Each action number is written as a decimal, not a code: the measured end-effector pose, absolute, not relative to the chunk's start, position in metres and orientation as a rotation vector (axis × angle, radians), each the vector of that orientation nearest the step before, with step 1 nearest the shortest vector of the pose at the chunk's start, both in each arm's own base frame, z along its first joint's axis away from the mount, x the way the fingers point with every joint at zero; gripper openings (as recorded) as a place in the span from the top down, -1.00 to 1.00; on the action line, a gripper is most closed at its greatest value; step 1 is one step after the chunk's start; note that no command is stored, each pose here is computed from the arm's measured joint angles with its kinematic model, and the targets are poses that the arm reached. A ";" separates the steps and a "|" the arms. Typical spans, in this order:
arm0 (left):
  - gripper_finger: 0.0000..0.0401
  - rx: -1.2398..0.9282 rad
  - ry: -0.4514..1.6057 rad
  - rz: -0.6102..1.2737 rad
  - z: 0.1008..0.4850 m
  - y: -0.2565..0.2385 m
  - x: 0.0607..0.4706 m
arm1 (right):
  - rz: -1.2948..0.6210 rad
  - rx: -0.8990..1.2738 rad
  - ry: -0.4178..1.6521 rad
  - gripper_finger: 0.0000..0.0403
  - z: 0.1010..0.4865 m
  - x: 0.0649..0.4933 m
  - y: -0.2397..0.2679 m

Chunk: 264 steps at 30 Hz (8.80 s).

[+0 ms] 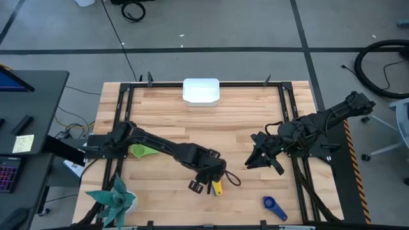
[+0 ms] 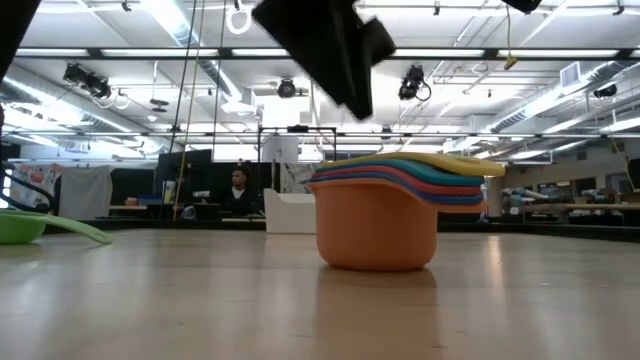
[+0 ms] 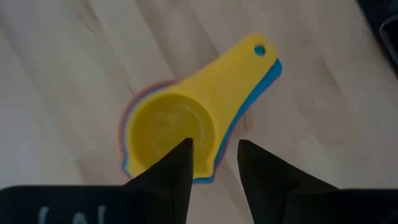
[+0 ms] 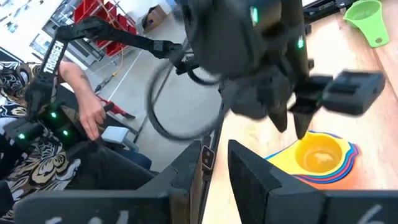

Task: Nest measuring cups in basket
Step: Stack the green measuring cup on top of the yellow measuring cup, then stack the dark blue measuring cup on top of the green measuring cup

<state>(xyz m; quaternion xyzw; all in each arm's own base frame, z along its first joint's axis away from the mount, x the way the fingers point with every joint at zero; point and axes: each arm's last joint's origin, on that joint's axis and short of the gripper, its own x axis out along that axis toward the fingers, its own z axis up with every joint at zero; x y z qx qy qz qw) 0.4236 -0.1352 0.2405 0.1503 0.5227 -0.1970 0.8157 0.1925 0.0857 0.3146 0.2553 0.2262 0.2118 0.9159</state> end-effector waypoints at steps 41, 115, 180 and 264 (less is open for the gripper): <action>0.34 -0.461 1.894 0.962 0.202 -0.074 0.281 | 0.443 0.525 0.465 0.59 0.315 0.192 0.086; 0.90 0.043 1.694 0.194 0.257 -0.096 0.319 | 0.634 0.509 0.342 0.59 0.332 0.189 0.089; 0.84 0.486 1.355 -0.481 0.214 -0.138 0.448 | 0.675 0.408 0.111 0.59 0.364 0.140 0.067; 0.53 -0.150 1.553 0.328 0.248 -0.196 0.382 | 0.330 0.471 1.725 0.32 0.126 0.200 0.189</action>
